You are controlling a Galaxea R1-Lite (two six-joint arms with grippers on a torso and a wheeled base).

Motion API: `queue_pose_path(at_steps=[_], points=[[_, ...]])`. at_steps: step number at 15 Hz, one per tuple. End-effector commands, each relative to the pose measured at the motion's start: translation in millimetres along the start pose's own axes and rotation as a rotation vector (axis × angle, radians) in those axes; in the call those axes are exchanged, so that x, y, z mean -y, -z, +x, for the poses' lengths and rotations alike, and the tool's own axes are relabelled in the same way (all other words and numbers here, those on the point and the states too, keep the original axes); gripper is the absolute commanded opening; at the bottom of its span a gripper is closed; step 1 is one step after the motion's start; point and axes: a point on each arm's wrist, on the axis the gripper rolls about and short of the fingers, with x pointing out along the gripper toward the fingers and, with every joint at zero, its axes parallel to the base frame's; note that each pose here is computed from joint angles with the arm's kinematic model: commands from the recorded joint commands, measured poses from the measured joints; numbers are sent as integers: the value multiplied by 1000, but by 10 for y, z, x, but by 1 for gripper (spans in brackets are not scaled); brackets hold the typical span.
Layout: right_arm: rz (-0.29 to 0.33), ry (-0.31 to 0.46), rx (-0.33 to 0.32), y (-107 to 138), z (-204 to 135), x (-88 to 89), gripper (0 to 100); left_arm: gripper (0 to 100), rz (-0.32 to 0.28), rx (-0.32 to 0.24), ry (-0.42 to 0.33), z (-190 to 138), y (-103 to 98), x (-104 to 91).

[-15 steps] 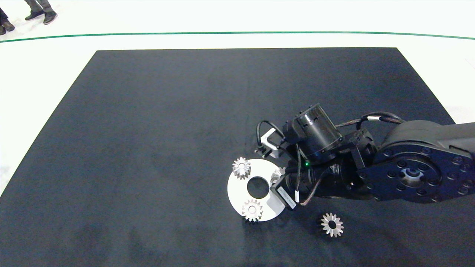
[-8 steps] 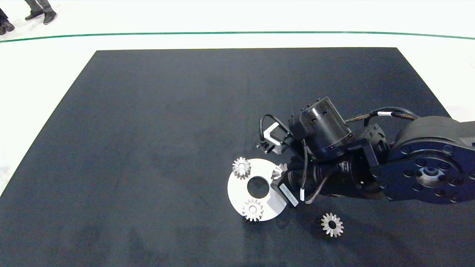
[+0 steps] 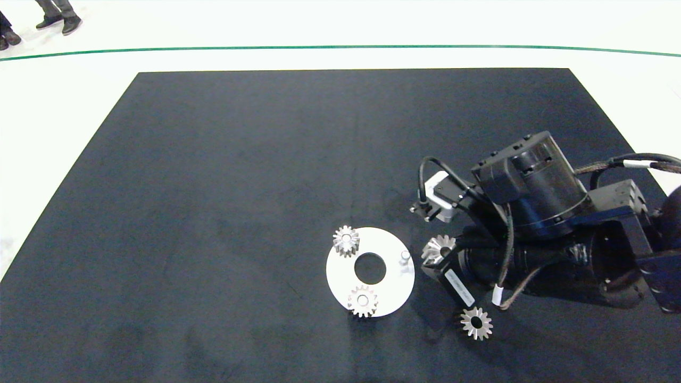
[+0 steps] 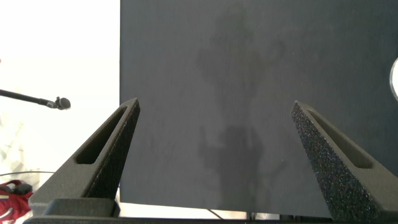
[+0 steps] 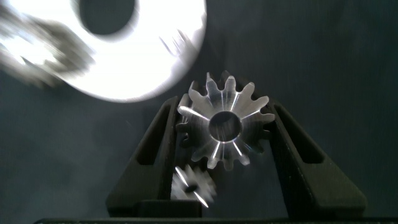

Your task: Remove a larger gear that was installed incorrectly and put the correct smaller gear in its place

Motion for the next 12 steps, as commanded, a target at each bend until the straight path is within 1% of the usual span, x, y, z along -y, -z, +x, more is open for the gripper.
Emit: queue_pose_path(at_steps=[1, 2, 4, 7, 8, 12], points=[[88, 49, -71, 308, -16, 211, 4, 100, 2, -2, -1, -15, 11, 0], [116, 56, -77, 361, 29, 252, 4, 100, 2, -2, -1, -15, 11, 0], [152, 54, -46, 390, 114, 301, 4, 100, 2, 0, -1, -20, 13, 0], [165, 68, -34, 417, 216, 304, 4, 100, 2, 0, -1, -20, 13, 0], [164, 67, -31, 413, 220, 300, 100, 100, 2, 0, -1, -20, 13, 0], [167, 71, -21, 408, 187, 310, 100, 100, 2, 1, -1, -25, 15, 0]])
